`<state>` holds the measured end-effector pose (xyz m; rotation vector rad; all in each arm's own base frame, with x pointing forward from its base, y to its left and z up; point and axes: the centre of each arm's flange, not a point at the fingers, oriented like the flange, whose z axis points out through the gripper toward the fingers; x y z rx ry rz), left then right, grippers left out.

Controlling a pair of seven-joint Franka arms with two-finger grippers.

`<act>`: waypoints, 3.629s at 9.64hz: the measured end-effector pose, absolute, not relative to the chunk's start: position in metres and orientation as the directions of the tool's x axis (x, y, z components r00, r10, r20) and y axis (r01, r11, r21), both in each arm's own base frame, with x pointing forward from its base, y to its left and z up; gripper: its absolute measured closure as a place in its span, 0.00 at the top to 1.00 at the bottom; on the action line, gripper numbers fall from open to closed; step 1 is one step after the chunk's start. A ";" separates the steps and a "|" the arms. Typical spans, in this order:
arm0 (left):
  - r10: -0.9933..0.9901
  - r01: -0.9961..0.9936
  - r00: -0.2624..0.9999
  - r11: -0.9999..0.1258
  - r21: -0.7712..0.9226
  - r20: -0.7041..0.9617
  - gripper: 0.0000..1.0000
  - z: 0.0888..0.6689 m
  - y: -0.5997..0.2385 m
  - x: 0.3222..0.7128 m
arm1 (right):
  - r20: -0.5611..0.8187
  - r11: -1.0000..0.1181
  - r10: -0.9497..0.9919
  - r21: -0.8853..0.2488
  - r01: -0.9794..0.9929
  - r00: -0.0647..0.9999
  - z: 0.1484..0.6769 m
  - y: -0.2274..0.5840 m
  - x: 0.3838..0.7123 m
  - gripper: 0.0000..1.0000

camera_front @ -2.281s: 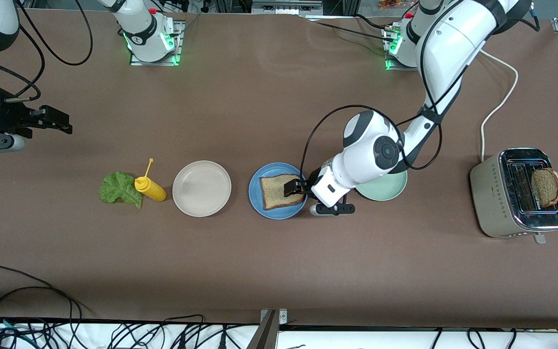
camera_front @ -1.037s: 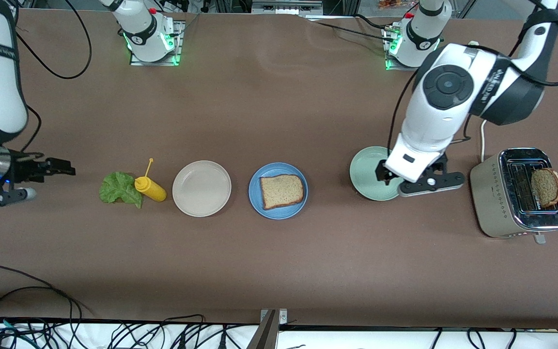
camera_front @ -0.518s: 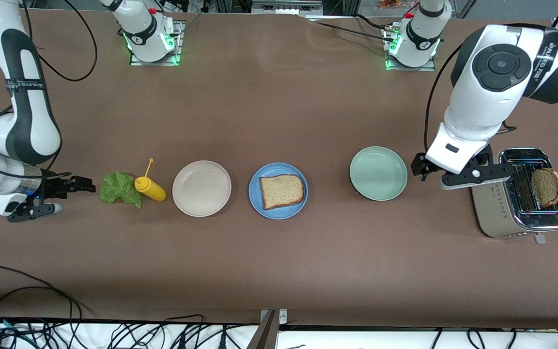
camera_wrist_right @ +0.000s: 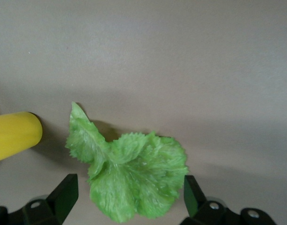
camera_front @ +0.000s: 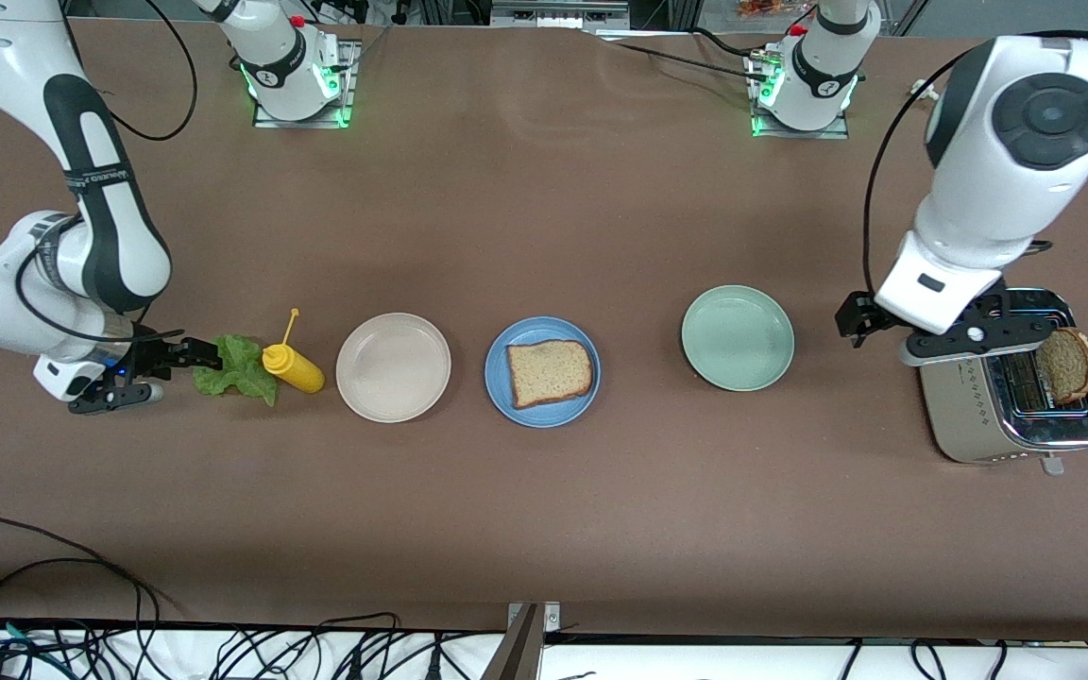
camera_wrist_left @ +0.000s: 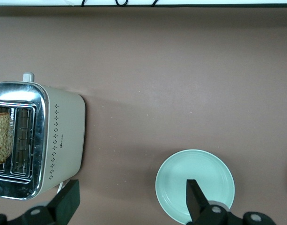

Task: Make sandwich in blue plate with both arms
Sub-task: 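Grasp the green lettuce leaf with the right gripper, then lift the lettuce with the right gripper and carry it toward the blue plate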

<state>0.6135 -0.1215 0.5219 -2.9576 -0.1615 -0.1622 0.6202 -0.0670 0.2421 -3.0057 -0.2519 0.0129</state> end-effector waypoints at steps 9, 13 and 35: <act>0.109 0.128 0.987 -0.977 -0.172 0.118 1.00 0.532 -0.095 0.606 | 0.070 -0.976 0.193 -0.090 0.199 0.979 0.204 -0.049 0.595 0.96; 0.109 0.129 0.987 -0.977 -0.172 0.119 1.00 0.532 -0.095 0.605 | 0.074 -0.975 0.203 -0.076 0.208 0.976 0.183 -0.050 0.590 0.96; 0.077 0.079 0.993 -0.997 -0.015 0.091 1.00 0.575 -0.030 0.573 | -0.065 -0.953 0.212 -0.234 0.192 0.975 0.431 -0.014 0.647 0.11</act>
